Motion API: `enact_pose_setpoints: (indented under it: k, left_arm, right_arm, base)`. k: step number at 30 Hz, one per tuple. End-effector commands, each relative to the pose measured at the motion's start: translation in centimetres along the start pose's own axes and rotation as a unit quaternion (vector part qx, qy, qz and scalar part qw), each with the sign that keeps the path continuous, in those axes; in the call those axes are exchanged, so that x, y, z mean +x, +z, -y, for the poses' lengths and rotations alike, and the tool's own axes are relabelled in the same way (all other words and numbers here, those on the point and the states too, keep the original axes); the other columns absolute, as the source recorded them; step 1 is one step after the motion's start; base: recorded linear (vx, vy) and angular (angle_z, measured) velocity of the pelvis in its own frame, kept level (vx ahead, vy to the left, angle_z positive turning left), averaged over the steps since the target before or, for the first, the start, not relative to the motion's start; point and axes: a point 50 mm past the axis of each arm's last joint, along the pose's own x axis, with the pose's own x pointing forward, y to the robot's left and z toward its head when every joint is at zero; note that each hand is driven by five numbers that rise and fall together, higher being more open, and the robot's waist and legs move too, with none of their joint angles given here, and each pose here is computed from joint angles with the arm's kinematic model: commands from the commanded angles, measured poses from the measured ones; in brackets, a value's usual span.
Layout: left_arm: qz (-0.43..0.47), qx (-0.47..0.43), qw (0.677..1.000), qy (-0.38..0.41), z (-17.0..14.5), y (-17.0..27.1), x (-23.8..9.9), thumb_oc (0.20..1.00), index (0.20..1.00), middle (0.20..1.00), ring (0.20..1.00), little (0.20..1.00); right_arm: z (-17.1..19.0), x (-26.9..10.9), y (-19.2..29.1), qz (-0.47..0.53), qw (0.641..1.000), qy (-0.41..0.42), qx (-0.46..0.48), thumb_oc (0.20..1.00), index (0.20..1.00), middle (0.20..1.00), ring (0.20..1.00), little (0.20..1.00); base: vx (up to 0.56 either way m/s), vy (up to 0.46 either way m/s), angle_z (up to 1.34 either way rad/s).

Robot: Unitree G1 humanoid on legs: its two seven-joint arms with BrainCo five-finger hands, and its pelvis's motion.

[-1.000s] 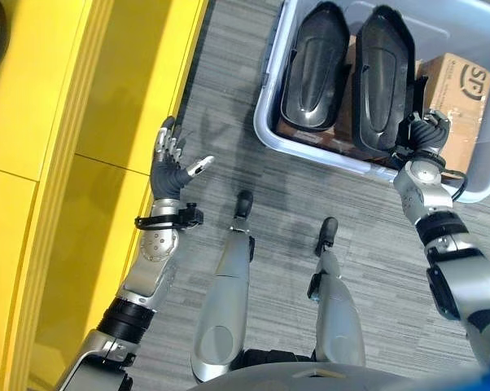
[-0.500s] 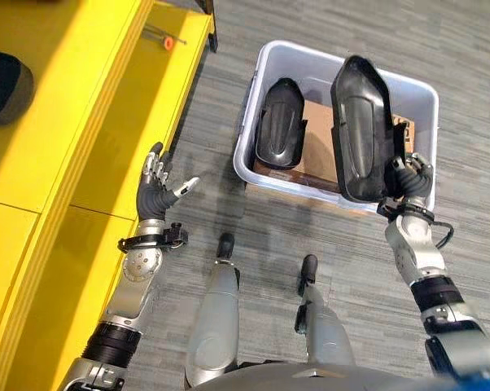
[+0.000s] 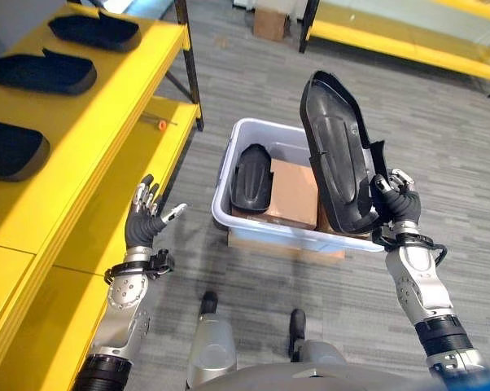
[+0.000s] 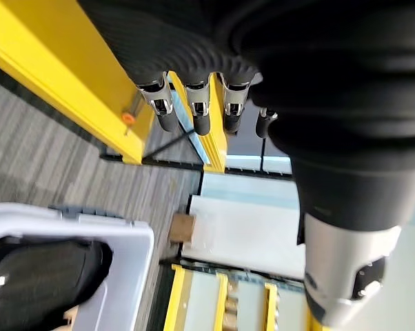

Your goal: Move parts from the plastic box to the shelf.

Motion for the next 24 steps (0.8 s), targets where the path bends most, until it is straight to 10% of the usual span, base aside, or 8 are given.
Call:
enact_pose_setpoints:
  k: [1,24]
  left_arm:
    - [0.005,0.003,1.000,-0.014,0.1,-0.1,-0.7,1.000,1.000,1.000,1.000,1.000]
    - [-0.003,-0.036,0.999,-0.029,2.1,-1.0,-0.7,1.000,1.000,1.000,1.000,1.000]
  right_arm:
    - [-0.2,1.1,4.2,0.095,0.995,0.035,0.005,0.200,0.200,0.200,0.200,0.200]
    - [2.7,-1.6,4.0,0.087,0.996,-0.007,0.019,0.200,0.200,0.200,0.200,0.200]
  base:
    - [-0.06,-0.133,0.01]
    - [-0.12,0.006,0.63]
